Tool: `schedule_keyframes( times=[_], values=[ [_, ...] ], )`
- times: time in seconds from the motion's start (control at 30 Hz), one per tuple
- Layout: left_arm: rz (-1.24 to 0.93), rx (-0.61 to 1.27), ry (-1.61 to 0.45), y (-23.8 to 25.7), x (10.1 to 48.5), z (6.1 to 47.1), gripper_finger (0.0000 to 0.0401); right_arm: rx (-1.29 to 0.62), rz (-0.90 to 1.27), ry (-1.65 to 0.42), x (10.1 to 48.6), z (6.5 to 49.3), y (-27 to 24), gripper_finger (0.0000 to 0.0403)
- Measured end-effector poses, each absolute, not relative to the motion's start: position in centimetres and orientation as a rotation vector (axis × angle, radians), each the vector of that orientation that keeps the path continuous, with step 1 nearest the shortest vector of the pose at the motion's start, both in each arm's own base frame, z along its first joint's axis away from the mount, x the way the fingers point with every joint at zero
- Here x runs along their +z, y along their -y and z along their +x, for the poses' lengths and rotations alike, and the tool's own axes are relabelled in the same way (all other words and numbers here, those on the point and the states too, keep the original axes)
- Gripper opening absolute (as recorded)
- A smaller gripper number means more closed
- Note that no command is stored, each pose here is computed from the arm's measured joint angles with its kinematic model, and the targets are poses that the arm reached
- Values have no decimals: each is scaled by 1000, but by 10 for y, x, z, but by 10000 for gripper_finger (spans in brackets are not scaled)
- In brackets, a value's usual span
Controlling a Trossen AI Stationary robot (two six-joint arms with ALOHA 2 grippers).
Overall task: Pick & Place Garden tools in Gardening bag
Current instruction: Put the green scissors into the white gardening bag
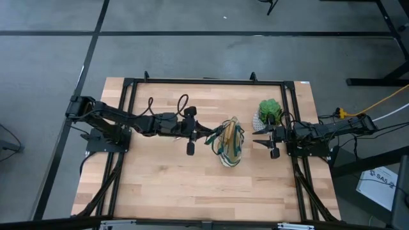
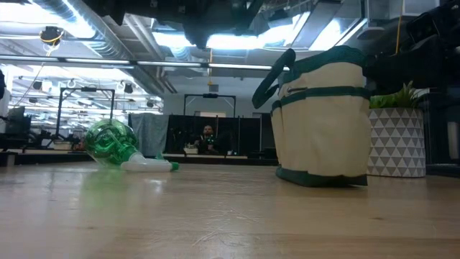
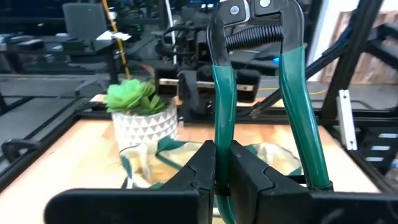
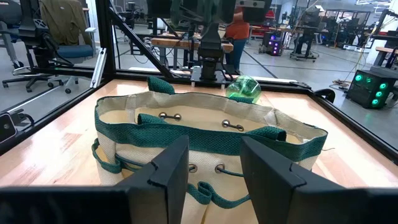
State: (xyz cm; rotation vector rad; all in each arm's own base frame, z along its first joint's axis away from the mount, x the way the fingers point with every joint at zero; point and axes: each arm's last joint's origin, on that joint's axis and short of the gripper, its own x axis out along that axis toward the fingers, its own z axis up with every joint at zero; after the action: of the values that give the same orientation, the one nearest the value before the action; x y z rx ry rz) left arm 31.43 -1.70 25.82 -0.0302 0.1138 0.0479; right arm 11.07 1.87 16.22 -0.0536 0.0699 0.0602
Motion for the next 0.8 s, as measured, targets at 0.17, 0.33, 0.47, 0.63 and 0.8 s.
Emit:
schedule_keyframes(
  times=[0.17, 0.33, 0.47, 0.63, 0.8],
  values=[
    [-41, 88, -137, 20, 256, 314, 22, 60, -54, -70, 162, 111, -19, 146],
    [-38, 121, -168, 23, 253, 313, 22, 60, -54, -70, 162, 111, -19, 147],
    [-38, 137, -172, 23, 252, 313, 22, 60, -54, -70, 162, 111, -19, 147],
    [-38, 138, -180, 23, 251, 312, 22, 60, -54, -70, 162, 111, -19, 147],
    [-40, 138, -188, 23, 251, 312, 22, 60, -54, -70, 162, 111, -19, 147]
  ],
)
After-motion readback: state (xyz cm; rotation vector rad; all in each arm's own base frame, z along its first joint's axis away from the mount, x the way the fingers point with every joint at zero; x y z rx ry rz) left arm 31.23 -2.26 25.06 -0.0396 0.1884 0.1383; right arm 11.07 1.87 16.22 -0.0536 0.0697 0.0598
